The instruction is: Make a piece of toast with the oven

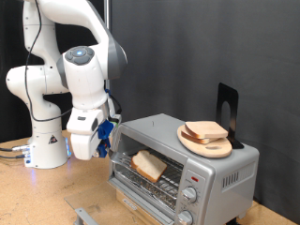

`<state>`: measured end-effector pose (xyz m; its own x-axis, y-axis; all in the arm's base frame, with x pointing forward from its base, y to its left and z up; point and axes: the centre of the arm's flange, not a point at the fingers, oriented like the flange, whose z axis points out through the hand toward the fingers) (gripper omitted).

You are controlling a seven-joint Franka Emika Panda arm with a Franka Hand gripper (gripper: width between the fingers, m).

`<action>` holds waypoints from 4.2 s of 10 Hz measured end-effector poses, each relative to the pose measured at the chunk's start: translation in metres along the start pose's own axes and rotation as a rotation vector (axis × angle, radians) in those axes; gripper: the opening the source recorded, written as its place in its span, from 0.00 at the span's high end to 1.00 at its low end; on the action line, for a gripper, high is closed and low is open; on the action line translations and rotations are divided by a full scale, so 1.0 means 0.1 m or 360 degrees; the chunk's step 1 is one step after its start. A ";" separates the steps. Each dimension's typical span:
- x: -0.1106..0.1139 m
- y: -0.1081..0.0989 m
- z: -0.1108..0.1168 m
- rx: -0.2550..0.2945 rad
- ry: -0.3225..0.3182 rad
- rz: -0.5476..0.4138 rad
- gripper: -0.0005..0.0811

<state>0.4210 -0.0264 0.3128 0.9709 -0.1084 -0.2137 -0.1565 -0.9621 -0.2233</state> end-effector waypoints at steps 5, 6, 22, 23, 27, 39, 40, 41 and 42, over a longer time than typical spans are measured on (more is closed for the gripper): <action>-0.07 0.09 0.09 0.0018 -0.0027 0.0039 0.51; -0.05 0.08 0.08 0.0027 -0.0013 0.0045 0.51; -0.18 0.23 0.02 0.0227 0.0054 0.0004 0.51; -0.23 0.35 -0.03 0.0253 0.0056 0.0020 0.51; -0.30 0.51 -0.12 0.0303 0.0063 0.0036 0.51; -0.51 0.57 -1.03 0.0623 0.0149 -0.0059 0.51; -0.50 0.51 -1.03 0.0645 0.0152 -0.0067 0.51; -0.47 0.37 -1.02 0.0666 0.0156 -0.0092 0.51; -0.43 0.20 -1.01 0.0671 0.0169 -0.0114 0.51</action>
<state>0.3942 -0.0659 0.4139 0.9918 -0.0916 -0.0895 -0.1272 -0.7842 -0.6074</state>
